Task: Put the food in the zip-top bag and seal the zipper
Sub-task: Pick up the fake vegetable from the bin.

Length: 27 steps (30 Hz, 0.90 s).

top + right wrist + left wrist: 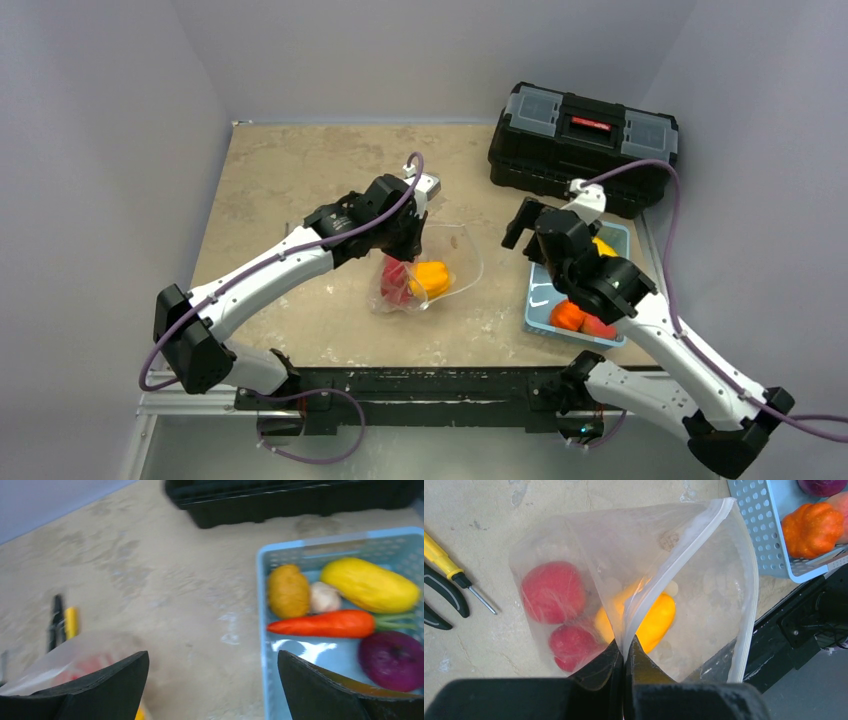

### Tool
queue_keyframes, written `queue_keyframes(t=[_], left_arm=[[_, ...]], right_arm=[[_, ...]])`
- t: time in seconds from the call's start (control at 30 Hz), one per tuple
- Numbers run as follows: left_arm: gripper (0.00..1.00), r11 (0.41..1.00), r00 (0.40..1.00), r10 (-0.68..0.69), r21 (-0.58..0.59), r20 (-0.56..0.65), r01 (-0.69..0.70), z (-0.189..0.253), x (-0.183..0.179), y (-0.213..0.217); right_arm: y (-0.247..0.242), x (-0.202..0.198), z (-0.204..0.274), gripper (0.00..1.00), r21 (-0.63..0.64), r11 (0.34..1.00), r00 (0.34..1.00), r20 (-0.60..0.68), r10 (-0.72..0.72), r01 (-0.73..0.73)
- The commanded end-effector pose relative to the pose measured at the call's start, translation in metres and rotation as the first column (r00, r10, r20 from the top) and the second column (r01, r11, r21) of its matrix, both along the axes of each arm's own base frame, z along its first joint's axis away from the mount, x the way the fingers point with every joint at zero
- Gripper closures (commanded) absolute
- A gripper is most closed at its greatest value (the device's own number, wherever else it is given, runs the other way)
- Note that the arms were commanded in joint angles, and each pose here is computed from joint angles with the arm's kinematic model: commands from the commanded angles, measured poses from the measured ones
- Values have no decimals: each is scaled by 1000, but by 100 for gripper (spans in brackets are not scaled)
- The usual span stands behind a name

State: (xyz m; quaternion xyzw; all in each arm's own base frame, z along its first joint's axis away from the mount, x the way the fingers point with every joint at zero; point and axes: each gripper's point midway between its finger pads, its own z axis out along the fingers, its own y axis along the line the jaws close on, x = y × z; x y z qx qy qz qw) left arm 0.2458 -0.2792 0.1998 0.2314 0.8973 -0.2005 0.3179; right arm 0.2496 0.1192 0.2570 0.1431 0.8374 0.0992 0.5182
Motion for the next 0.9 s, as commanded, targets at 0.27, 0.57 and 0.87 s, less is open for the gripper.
queue_keyframes(t=[0.27,0.57,0.87], left_arm=[[100,999,1000,-3,-51,27,5,17,3,-8],[100,999,998,15,-42,65,-12,22,5,-1],[100,999,998,8,-39,64,-6,22,5,-1]], right_arm=[[-91,36,-89,1,-6,948,937,-152,-314,317],[-110,79,-108,9,58,945,931,-199,-305,322],[-118,98,-143,35,68,949,921,-273,-279,307]])
